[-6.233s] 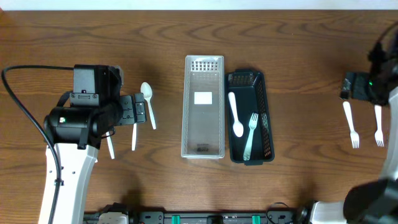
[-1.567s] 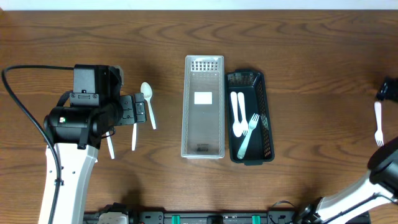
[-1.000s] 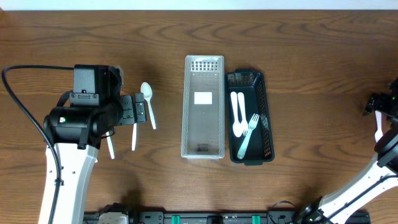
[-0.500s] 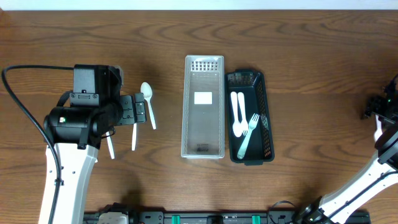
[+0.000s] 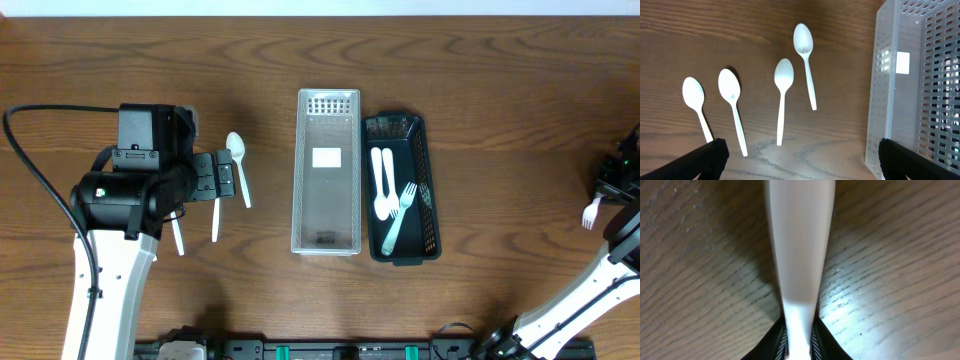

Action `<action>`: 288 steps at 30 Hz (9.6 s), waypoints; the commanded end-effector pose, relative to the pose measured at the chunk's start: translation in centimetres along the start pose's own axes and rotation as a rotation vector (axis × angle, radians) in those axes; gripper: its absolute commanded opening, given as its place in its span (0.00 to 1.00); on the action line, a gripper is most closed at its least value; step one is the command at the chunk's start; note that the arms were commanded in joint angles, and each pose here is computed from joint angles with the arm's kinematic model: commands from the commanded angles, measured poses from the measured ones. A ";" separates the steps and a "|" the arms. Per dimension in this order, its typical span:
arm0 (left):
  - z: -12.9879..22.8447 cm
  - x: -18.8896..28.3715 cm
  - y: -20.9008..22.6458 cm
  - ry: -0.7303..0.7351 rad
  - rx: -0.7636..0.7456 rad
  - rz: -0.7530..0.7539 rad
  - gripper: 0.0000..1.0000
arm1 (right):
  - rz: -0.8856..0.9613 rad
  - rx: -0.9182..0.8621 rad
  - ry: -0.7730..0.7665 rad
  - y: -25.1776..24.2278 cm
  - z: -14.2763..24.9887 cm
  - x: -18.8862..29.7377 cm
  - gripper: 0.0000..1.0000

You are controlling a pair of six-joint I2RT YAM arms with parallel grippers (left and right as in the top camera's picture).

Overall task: Pack container
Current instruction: 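Move the right gripper to the last fork and grasp it, then carry the fork left and release it into the dark green basket, then raise the right gripper and retract it to the upper right, then lower the left gripper onto a white spoon and grasp it, then carry the spoon right and release it into the grey basket, then return the left gripper to the spoons and grasp another spoon, then carry the spoon right and release it into the grey basket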

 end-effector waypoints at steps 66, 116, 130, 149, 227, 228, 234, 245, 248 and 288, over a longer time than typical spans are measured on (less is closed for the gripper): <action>-1.1 0.0 -0.1 -0.043 0.001 0.002 0.98 | -0.039 0.565 -0.578 32.6 8.3 23.9 0.68; 2.9 -22.8 5.8 0.586 0.050 -0.147 0.79 | 0.024 0.222 -0.389 18.2 3.4 18.1 0.75; 3.7 -22.2 5.9 0.642 0.054 -0.156 0.23 | 0.024 0.221 -0.388 18.2 3.3 18.0 0.75; -4.3 -11.1 -3.4 0.326 -0.041 -0.055 0.06 | 0.025 0.222 -0.382 18.2 3.5 18.0 0.75; -1.8 -26.9 0.4 0.649 0.087 -0.189 0.39 | 0.027 0.228 -0.376 18.1 3.5 18.0 0.75; -1.7 -26.9 0.4 0.654 0.087 -0.190 0.34 | 0.027 0.228 -0.375 18.1 3.6 18.0 0.75; -1.5 -26.5 0.5 0.673 0.088 -0.196 0.09 | 0.027 0.228 -0.376 18.1 3.5 18.0 0.75; -5.6 -16.5 -5.3 0.451 -0.023 -0.094 0.06 | 0.026 0.228 -0.375 18.1 3.6 18.0 0.75; -6.0 -11.6 -9.1 0.313 -0.110 -0.008 0.06 | 0.026 0.228 -0.375 18.1 3.6 18.0 0.75; -5.7 -1.5 -8.3 0.081 -0.057 -0.024 0.67 | 0.033 0.255 -0.374 18.1 3.6 18.0 0.77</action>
Point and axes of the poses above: each gripper's point midway between its finger pads, its own x axis back along the fingers, its own y axis along the line the jaws close on, z = x × y, the point moved 8 cm from there along x, back along the fingers, and after that the axes turned 8 degrees about x, right-handed, at the moved point
